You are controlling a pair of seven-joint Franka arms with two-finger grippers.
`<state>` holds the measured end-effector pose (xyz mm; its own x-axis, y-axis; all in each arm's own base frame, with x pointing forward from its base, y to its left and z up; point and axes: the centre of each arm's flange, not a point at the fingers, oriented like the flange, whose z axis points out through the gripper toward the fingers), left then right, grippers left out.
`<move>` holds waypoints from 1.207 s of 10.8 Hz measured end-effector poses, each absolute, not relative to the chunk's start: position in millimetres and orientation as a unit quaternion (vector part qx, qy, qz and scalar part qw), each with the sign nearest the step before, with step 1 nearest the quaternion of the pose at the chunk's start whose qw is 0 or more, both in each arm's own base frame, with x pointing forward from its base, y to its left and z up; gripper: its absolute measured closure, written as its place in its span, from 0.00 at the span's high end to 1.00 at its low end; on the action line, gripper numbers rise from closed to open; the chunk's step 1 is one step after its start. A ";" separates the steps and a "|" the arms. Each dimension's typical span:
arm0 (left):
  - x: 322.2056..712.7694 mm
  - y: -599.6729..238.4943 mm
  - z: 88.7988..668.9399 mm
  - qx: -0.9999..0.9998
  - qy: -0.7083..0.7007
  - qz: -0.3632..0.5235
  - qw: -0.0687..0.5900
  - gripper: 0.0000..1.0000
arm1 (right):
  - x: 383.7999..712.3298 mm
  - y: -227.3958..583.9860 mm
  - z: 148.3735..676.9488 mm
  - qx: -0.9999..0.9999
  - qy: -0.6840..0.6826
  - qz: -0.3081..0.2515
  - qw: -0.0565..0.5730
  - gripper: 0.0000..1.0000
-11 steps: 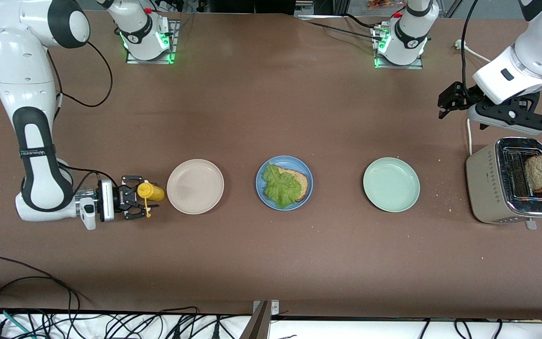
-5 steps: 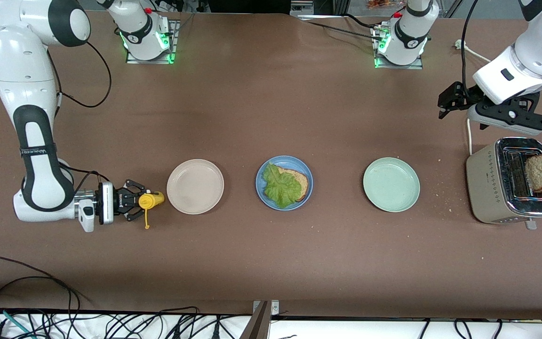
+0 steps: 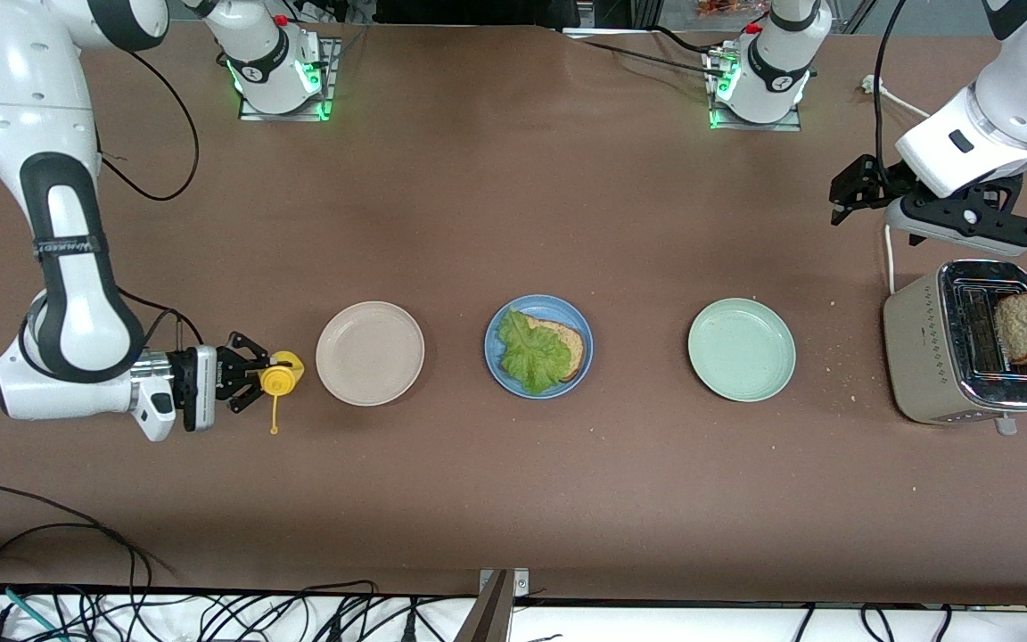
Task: Make sandwich in blue plate with both arms
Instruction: 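Lift the yellow bottle and tilt it with the right gripper, then carry the inverted bottle over the blue plate with the right gripper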
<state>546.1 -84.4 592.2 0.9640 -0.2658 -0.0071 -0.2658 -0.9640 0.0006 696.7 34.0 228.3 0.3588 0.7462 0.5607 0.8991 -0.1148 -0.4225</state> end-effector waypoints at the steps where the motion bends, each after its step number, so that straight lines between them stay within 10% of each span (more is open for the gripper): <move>1: 546.1 -84.5 592.2 -0.991 0.134 0.004 0.000 1.00 | 695.6 51.3 242.7 -0.754 -0.550 -0.076 0.350 0.09; 13: 546.1 -84.5 592.3 -0.991 0.134 0.004 0.000 1.00 | 628.6 305.3 303.4 -0.843 -0.524 0.114 0.048 0.09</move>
